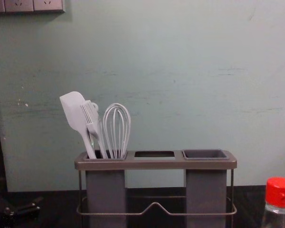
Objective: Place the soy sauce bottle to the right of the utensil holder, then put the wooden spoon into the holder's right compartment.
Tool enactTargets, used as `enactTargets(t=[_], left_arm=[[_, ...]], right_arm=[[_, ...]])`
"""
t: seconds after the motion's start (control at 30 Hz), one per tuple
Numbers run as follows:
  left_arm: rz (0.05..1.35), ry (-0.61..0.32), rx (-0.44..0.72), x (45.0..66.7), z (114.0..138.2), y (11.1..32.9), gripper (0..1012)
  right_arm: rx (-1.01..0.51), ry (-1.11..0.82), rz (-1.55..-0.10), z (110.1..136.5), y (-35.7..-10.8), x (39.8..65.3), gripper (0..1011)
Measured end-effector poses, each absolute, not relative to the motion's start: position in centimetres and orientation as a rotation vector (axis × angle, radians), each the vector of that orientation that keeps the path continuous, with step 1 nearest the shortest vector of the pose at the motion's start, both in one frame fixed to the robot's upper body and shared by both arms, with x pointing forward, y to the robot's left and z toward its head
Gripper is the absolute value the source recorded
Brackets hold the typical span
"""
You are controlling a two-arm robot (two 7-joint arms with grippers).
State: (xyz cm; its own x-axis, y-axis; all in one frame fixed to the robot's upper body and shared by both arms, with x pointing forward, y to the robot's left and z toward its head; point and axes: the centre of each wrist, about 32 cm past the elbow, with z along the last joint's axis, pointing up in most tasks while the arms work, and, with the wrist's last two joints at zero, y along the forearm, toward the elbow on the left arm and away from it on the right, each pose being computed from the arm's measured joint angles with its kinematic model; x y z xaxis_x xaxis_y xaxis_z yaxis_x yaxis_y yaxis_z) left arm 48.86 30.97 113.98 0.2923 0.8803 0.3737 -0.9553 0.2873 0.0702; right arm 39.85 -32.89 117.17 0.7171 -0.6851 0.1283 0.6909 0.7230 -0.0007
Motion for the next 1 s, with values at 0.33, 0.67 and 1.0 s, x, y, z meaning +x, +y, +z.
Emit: enactTargets(t=[0.33,0.67,1.0], left_arm=[[1.248,-0.285,0.304,48.9,114.0,31.0,1005],[1.248,-0.285,0.304,48.9,114.0,31.0,1005],[1.248,-0.285,0.304,48.9,114.0,31.0,1005]], right_arm=[[-0.037,-0.135,-0.776,116.8,-31.2,41.5,1003],[-0.027,-0.132,-0.791,116.3,-30.4,42.0,1003],[-0.018,-0.126,-0.799,116.0,-30.2,42.2,954]])
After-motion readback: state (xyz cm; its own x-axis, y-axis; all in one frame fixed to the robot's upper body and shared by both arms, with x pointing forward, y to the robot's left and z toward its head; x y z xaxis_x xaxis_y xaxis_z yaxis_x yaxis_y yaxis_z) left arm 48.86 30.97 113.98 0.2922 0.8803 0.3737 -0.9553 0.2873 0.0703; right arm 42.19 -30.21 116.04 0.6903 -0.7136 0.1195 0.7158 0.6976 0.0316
